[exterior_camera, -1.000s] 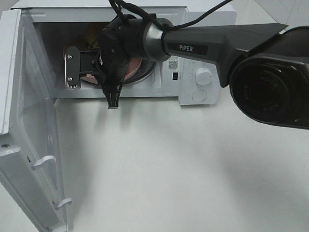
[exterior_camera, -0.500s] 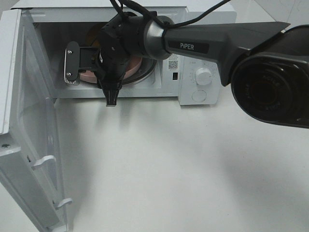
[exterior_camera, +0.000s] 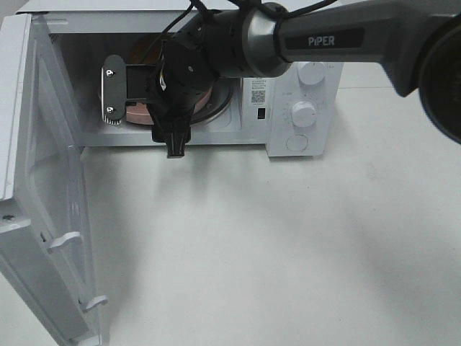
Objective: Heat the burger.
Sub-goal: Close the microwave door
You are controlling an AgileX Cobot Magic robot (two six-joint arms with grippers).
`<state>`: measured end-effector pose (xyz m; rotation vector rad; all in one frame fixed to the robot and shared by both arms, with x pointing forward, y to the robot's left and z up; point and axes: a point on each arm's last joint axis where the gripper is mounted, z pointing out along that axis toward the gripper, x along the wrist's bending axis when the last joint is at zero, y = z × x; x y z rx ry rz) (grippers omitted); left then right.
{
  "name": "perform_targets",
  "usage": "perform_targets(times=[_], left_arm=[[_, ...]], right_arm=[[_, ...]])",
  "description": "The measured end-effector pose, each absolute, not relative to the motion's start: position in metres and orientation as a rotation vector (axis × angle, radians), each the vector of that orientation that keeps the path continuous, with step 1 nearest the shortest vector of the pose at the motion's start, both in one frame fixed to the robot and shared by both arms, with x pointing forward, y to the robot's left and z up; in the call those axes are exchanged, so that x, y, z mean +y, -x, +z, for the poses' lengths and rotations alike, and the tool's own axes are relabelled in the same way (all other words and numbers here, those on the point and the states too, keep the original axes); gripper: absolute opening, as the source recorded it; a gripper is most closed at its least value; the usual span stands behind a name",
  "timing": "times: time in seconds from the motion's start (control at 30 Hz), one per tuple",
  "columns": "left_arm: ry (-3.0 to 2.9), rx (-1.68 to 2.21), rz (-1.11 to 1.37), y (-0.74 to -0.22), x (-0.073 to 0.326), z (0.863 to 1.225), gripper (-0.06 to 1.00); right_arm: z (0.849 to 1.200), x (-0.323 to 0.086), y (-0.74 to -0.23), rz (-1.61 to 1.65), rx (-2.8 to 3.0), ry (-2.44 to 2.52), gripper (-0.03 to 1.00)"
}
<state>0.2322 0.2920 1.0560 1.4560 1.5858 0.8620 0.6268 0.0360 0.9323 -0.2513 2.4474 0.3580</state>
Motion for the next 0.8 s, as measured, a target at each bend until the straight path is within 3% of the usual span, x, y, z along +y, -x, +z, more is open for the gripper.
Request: perform_targets(times=[0.8], left_arm=[[-1.456,1.586,0.862,-0.232,0.292,1.056,0.99]], right_arm=[[0.969,-0.033,-0.545,0.424,2.478,0.207,0.74]])
